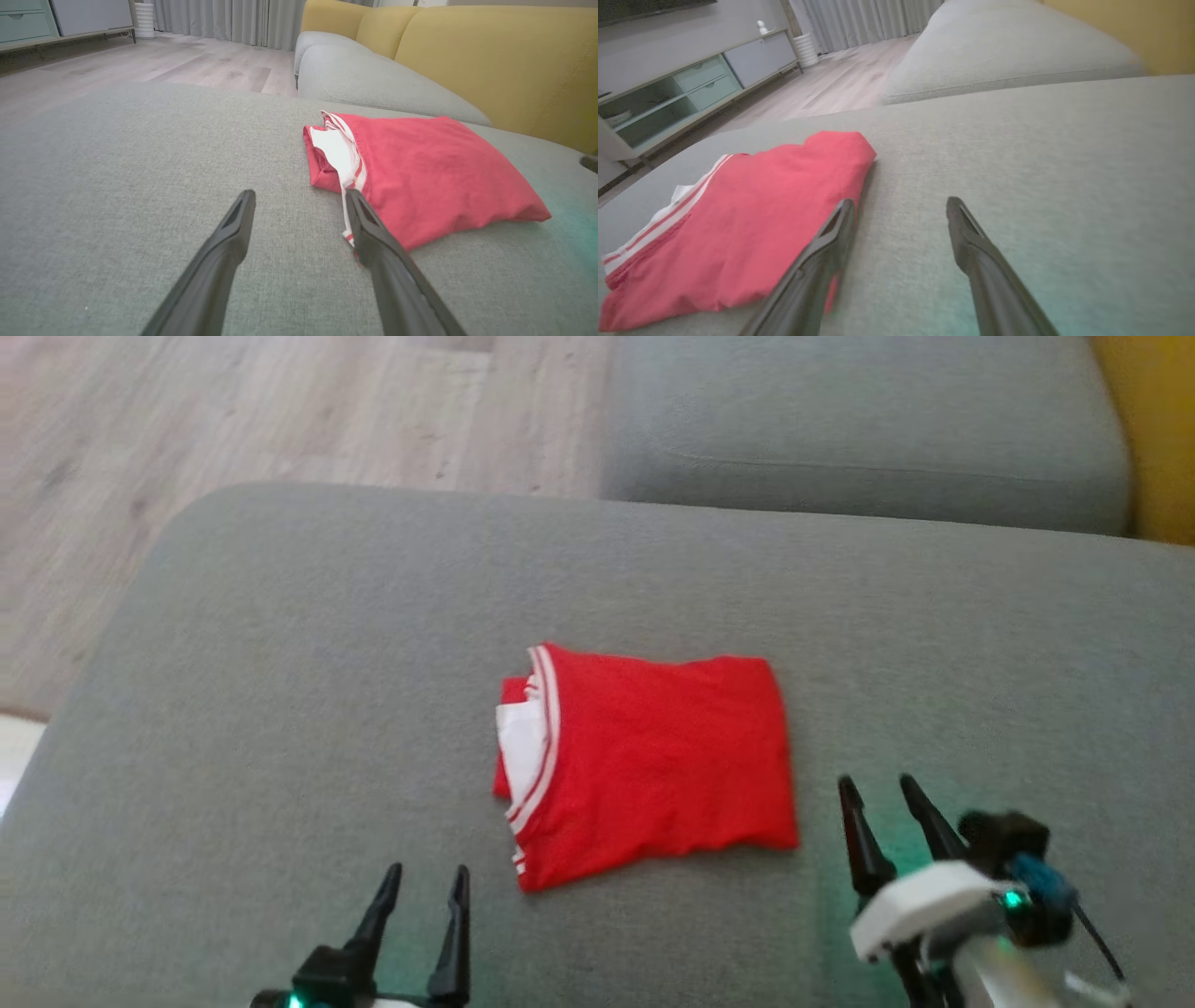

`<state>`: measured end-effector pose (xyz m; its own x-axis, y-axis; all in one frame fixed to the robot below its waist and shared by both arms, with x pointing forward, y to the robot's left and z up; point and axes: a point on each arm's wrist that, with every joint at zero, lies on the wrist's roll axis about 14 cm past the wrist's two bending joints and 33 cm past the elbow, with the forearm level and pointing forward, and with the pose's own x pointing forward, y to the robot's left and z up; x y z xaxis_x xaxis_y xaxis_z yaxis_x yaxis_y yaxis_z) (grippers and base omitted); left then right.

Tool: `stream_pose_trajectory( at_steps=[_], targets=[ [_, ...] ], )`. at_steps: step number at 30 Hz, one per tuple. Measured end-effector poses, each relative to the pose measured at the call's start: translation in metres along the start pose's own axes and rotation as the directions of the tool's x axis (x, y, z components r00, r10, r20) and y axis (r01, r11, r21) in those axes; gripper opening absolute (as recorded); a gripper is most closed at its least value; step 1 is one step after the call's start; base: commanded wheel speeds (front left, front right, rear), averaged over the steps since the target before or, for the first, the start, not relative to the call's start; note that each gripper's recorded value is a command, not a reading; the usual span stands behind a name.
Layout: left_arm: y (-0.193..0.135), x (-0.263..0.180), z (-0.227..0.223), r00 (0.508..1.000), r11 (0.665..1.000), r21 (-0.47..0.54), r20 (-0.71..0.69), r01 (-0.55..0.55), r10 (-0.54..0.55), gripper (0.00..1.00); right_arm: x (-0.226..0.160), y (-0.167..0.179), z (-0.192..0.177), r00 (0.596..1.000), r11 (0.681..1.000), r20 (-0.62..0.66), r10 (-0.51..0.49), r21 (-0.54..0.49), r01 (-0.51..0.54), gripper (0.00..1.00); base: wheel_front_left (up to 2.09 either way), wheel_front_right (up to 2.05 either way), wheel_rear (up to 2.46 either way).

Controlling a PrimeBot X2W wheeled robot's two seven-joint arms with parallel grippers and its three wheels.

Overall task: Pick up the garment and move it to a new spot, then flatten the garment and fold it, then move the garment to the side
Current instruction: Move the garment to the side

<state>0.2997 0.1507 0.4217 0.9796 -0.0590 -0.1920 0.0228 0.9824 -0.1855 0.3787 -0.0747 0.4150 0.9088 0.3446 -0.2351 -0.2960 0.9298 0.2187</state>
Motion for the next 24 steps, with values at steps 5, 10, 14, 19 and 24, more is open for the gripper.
stream_pose_trajectory(
  at_steps=[5, 10, 14, 19, 24],
  targets=[
    [0.002, -0.007, -0.005, 1.0, 1.0, -0.01, -0.012, -0.017, 0.017, 1.0, 0.037, 0.028, 0.003, 0.995, 0.996, -0.049, 0.088, -0.025, -0.09, 1.0, 0.0, 0.0, 0.0],
    [0.013, -0.012, -0.009, 0.998, 0.997, -0.031, -0.027, -0.066, 0.065, 1.0, 0.054, 0.035, -0.028, 0.972, 0.993, -0.211, 0.104, -0.036, -0.114, 1.0, 0.0, 0.0, 0.0],
    [0.018, -0.015, -0.017, 0.995, 0.995, -0.032, -0.054, -0.091, 0.089, 1.0, 0.055, 0.036, -0.05, 0.946, 0.99, -0.305, 0.11, -0.052, -0.132, 0.93, 0.0, 0.0, 0.0],
    [0.014, -0.009, -0.018, 0.995, 0.997, -0.032, -0.064, -0.073, 0.071, 1.0, 0.056, 0.031, -0.047, 0.945, 0.991, -0.311, 0.102, -0.056, -0.125, 0.0, 0.0, 0.0, 0.0],
    [-0.001, 0.005, -0.017, 0.998, 0.999, -0.029, -0.068, -0.019, 0.017, 1.0, 0.043, 0.009, -0.043, 0.96, 0.998, -0.277, 0.038, -0.043, -0.052, 0.0, 0.0, 0.0, 0.0]
  ],
)
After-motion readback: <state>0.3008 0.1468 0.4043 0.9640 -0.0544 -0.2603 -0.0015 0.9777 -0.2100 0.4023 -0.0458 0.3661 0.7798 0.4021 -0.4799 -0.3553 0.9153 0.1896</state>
